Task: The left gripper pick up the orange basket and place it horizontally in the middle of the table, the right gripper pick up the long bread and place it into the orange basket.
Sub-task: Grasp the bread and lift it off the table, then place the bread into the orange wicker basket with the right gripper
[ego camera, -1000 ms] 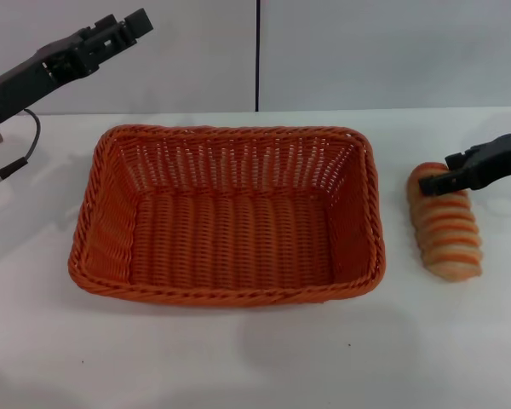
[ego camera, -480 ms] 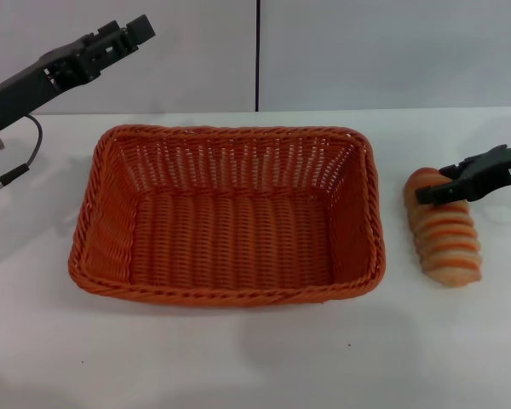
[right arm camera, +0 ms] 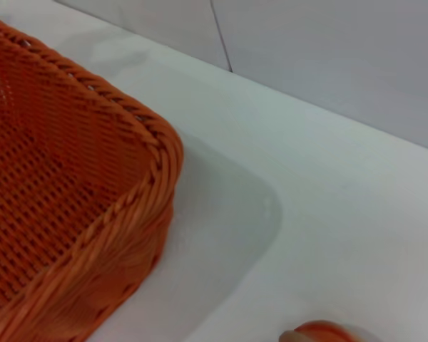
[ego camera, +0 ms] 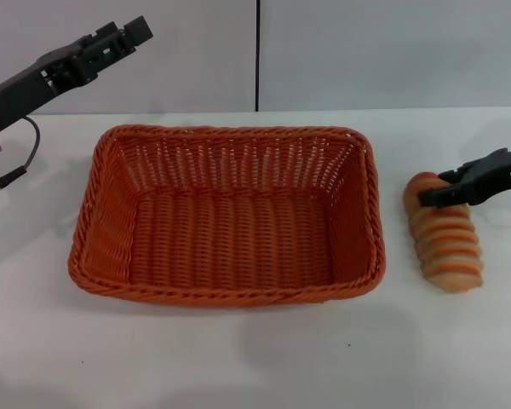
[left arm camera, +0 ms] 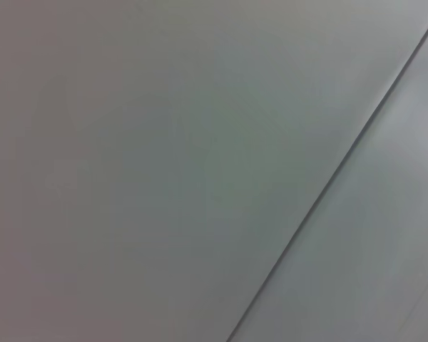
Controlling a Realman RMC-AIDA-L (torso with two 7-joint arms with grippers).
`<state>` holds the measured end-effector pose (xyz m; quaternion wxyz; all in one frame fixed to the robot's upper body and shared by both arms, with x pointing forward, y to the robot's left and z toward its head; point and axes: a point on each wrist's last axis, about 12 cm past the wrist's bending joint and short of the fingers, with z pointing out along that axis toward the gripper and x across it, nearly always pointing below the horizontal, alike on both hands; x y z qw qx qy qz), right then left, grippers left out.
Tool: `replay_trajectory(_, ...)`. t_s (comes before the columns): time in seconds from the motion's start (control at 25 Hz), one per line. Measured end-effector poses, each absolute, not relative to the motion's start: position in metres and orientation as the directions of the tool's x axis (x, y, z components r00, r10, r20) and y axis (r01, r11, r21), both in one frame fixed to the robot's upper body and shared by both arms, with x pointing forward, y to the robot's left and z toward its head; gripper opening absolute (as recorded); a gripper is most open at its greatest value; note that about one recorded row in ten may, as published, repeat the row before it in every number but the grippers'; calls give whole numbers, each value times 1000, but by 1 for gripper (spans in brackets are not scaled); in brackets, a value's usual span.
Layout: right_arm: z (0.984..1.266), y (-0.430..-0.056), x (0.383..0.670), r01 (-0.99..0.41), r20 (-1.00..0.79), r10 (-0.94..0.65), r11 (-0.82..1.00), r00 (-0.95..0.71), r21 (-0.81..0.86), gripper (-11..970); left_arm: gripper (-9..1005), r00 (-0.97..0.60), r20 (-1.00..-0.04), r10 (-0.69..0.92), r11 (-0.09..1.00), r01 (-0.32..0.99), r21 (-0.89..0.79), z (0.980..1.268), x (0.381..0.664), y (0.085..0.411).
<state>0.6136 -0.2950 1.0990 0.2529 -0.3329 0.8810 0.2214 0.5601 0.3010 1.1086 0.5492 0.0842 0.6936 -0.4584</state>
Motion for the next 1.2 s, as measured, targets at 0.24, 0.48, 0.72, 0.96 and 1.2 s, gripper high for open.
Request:
replay_trajectory(0.24, 1101, -297, 612, -702, -593, -476, 675, -649, 227, 547, 844, -381, -840, -387, 566, 621, -542, 1109, 560, 302)
replay_trajectory(0.48, 1109, -309, 608, -683, -637, -416, 688, -649, 247, 492, 844, -376, -840, -392, 568, 619, -542, 1110, 560, 303)
replay_trajectory(0.72, 1122, -334, 601, -644, -707, -294, 708, -643, 292, 448, 844, -360, -836, -413, 561, 623, -545, 1112, 557, 309)
replay_trajectory(0.96, 1129, -352, 589, -623, -749, -214, 715, -627, 317, 407, 844, -354, -839, -412, 550, 638, -539, 1115, 556, 309)
replay_trajectory(1.2, 1147, -370, 576, -617, -806, -132, 717, -578, 325, 359, 844, -345, -845, -407, 542, 653, -528, 1119, 558, 309)
